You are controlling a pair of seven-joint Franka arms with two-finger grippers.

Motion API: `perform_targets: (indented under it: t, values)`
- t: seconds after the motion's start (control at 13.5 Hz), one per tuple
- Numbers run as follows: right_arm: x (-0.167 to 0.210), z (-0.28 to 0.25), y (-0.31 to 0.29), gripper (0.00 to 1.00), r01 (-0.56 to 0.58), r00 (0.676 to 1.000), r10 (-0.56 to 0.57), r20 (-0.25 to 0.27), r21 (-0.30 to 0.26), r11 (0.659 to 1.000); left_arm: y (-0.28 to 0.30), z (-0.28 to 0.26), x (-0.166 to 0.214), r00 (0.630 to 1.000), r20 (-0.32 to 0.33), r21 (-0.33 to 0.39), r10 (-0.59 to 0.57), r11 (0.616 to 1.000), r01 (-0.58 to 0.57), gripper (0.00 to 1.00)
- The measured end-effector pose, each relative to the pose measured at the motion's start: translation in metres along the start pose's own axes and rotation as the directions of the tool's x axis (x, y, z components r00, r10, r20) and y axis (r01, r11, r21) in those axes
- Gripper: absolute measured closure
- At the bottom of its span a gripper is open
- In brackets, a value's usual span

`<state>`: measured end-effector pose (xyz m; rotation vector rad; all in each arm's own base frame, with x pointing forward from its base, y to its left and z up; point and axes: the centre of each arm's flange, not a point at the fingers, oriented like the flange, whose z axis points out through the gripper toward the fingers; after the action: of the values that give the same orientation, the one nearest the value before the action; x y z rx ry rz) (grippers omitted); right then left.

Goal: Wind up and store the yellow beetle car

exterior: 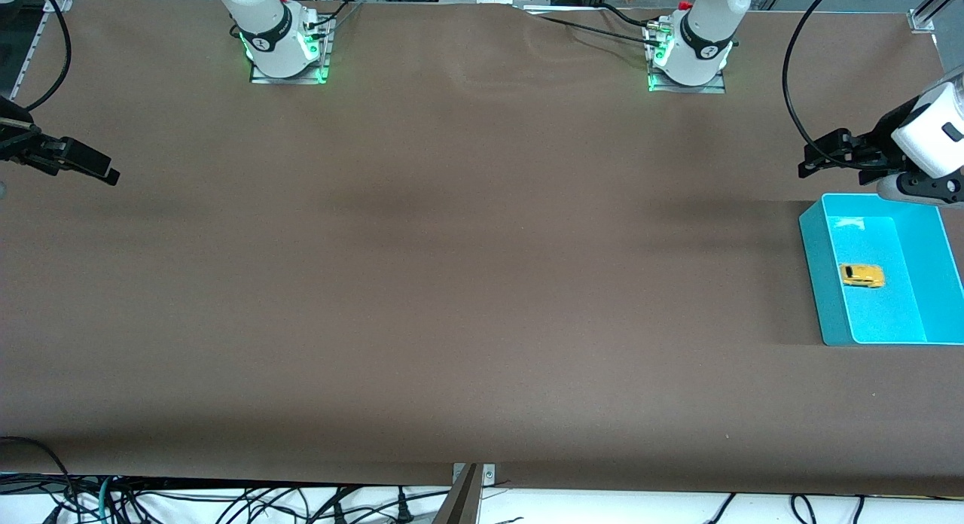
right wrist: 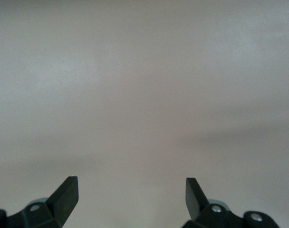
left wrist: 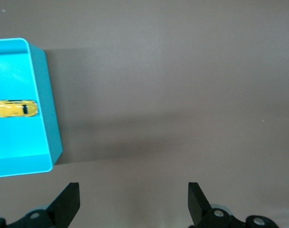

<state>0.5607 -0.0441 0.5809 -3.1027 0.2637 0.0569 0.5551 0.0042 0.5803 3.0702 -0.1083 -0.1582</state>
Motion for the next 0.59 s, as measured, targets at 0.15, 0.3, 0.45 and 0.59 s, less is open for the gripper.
perform_targets:
  t: [0.15, 0.3, 0.45, 0.59]
  values:
    - [0.0, 0.0, 0.0, 0.0, 0.0, 1.0, 0.0, 0.0, 0.0, 1.0, -0.0013, -0.0041, -0.0015, 1.0, -0.006, 0.011, 0.001, 1.0, -0.001, 0.0]
    - [0.0, 0.0, 0.0, 0.0, 0.0, 1.0, 0.0, 0.0, 0.0, 1.0, -0.0035, -0.0032, -0.004, 1.0, 0.013, 0.011, -0.003, 1.0, 0.003, 0.0]
    - [0.0, 0.0, 0.0, 0.0, 0.0, 1.0, 0.0, 0.0, 0.0, 1.0, -0.0061, -0.0028, -0.0049, 1.0, 0.019, 0.014, -0.008, 1.0, 0.007, 0.0]
    - [0.0, 0.0, 0.0, 0.0, 0.0, 1.0, 0.0, 0.0, 0.0, 1.0, -0.0075, -0.0026, -0.0053, 1.0, 0.022, 0.021, -0.009, 1.0, 0.008, 0.0]
